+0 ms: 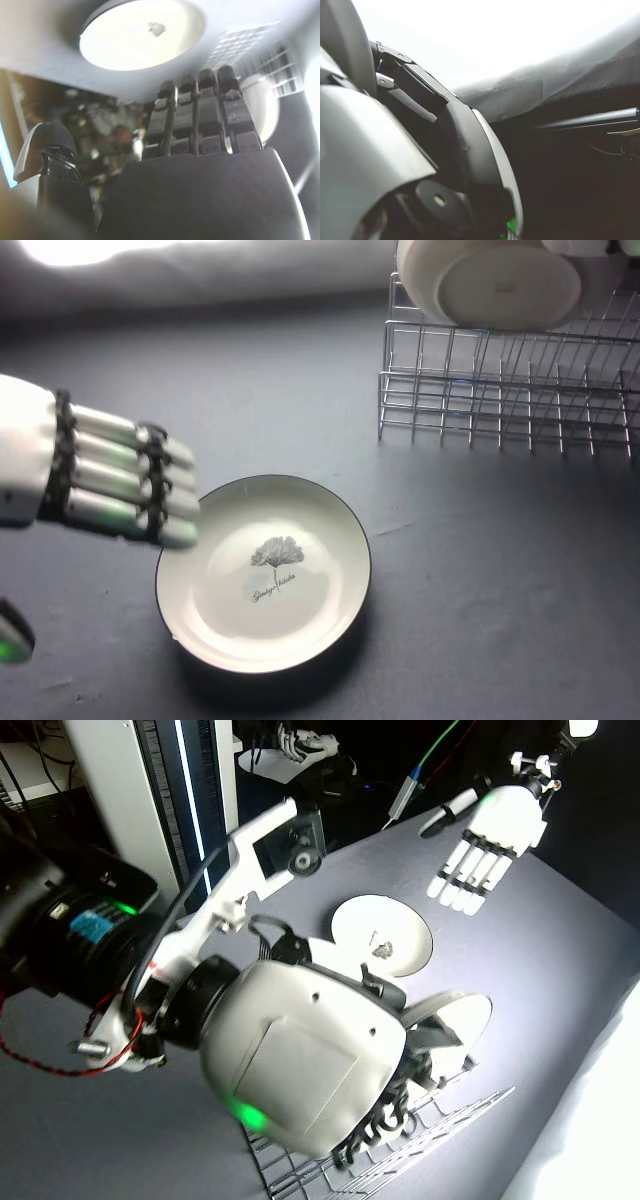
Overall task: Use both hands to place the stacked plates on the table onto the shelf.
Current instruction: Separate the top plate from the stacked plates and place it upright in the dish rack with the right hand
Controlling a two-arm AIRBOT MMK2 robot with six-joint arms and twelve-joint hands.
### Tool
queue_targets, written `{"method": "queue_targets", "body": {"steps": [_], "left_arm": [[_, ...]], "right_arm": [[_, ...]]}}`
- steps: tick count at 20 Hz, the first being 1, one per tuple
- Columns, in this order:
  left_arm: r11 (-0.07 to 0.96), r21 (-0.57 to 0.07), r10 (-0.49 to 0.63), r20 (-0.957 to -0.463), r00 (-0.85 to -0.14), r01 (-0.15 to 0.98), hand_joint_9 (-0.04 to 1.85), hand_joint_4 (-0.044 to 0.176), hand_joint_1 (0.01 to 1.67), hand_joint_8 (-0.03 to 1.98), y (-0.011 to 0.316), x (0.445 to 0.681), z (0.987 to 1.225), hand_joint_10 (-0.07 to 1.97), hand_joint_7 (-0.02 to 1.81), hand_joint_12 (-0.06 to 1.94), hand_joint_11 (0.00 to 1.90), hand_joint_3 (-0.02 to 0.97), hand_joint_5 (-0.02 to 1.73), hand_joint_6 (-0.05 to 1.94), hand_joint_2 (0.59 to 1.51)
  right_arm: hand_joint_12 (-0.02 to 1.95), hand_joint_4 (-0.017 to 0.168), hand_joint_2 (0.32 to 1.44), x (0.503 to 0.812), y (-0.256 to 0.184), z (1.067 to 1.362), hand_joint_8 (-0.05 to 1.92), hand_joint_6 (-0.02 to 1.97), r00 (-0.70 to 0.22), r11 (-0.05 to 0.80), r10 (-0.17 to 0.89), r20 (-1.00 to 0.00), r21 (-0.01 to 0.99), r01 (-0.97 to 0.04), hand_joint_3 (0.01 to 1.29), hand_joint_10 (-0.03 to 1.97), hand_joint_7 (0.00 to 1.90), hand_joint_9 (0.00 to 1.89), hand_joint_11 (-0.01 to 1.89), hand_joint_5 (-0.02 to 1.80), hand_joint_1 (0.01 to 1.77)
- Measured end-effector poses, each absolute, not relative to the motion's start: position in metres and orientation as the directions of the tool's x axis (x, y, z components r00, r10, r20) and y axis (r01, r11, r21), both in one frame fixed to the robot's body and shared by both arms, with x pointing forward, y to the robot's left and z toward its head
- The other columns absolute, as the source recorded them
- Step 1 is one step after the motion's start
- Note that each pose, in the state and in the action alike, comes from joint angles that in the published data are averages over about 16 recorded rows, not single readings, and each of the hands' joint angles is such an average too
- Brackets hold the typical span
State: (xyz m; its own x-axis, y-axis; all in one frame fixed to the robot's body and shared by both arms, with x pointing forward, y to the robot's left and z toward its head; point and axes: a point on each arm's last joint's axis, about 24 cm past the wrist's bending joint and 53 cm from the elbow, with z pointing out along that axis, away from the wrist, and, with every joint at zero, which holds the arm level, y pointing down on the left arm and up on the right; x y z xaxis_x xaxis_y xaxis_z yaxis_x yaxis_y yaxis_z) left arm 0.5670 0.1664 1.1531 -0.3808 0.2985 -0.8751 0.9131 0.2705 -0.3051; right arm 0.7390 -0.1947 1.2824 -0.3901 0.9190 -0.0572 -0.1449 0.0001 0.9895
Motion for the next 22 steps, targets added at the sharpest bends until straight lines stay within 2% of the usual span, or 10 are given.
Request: {"method": "queue_targets", "body": {"steps": [6, 9, 14, 22], "left_arm": [[0.144, -0.315, 0.371, -0.862, -0.346, 0.938, 0.10, 0.000, 0.02, 0.01, 0.151, 0.537, 1.138, 0.01, 0.11, 0.22, 0.01, 0.017, 0.11, 0.00, 1.107], [0.124, -0.307, 0.401, -0.855, -0.330, 0.944, 0.10, 0.000, 0.02, 0.01, 0.146, 0.532, 1.127, 0.01, 0.11, 0.22, 0.01, 0.017, 0.11, 0.00, 1.107], [0.134, -0.284, 0.437, -0.843, -0.314, 0.949, 0.10, 0.000, 0.02, 0.01, 0.140, 0.535, 1.109, 0.01, 0.11, 0.24, 0.01, 0.017, 0.11, 0.00, 1.108], [0.191, -0.243, 0.470, -0.828, -0.306, 0.951, 0.11, 0.000, 0.02, 0.01, 0.139, 0.554, 1.087, 0.01, 0.12, 0.24, 0.01, 0.017, 0.11, 0.00, 1.110]], "right_arm": [[1.01, -0.004, 1.06, 0.742, -0.210, 1.263, 1.00, 1.08, -0.365, 0.084, 0.921, -0.134, 0.985, -0.149, 0.01, 0.22, 0.98, 1.11, 0.78, 0.85, 1.22], [1.03, -0.008, 1.06, 0.742, -0.215, 1.255, 1.01, 1.08, -0.361, 0.124, 0.916, -0.173, 0.980, -0.155, 0.01, 0.43, 0.96, 1.06, 0.78, 0.84, 1.22], [1.05, -0.011, 1.06, 0.740, -0.215, 1.248, 1.02, 1.09, -0.366, 0.174, 0.902, -0.227, 0.970, -0.173, 0.01, 0.70, 0.95, 1.00, 0.78, 0.83, 1.23], [1.10, -0.011, 1.07, 0.737, -0.212, 1.245, 1.06, 1.09, -0.378, 0.234, 0.877, -0.297, 0.951, -0.204, 0.01, 1.15, 0.92, 0.90, 0.78, 0.82, 1.28]]}}
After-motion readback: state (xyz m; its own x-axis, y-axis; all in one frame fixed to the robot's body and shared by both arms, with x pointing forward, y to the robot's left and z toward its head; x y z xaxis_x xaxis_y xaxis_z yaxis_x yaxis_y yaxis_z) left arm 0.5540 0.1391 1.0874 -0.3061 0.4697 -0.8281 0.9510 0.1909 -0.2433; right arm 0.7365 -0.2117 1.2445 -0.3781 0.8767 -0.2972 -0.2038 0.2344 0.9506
